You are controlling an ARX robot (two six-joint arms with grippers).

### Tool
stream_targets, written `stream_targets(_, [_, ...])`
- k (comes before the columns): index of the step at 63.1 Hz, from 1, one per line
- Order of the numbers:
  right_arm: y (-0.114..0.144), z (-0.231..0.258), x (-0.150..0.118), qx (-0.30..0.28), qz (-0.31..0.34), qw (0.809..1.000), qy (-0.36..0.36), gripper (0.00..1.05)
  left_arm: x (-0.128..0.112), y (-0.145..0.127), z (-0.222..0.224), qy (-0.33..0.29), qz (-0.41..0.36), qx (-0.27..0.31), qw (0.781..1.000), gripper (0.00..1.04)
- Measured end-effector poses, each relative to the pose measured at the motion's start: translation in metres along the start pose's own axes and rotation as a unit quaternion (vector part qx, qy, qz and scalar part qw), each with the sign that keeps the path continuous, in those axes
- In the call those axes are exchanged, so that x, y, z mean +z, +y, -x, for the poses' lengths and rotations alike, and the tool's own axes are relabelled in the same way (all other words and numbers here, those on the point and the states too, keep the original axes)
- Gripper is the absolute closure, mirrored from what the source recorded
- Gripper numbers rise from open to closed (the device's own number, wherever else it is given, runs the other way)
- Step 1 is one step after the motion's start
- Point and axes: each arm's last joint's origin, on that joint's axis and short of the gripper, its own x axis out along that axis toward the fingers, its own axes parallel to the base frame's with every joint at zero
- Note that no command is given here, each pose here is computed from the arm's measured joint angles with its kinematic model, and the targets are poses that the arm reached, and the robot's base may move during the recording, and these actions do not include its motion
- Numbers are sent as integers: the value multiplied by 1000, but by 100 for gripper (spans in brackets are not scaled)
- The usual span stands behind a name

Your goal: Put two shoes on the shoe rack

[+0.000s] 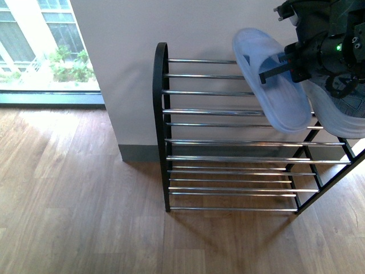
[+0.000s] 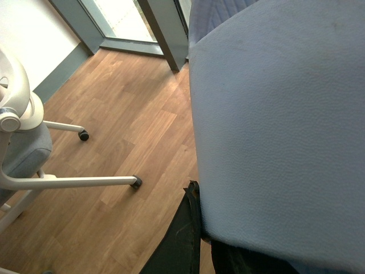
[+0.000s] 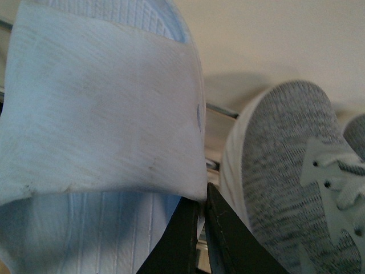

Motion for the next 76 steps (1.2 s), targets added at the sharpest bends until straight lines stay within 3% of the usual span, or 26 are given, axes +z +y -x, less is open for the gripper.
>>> stream_targets(10, [-15, -10, 3, -49, -9, 999, 7, 104, 0, 0, 0, 0, 0, 0, 1000, 103])
stream_targets(42, [-13, -21, 0, -57, -7, 998, 19, 103, 0, 0, 0, 0, 0, 0, 1000, 103])
stream_targets(63, [-15, -10, -9, -52, -2, 998, 24, 53, 0, 0, 0, 0, 0, 0, 1000, 103])
stream_targets(76, [-31, 20, -1, -56, -12, 998, 8, 22, 0, 0, 0, 0, 0, 0, 1000, 103])
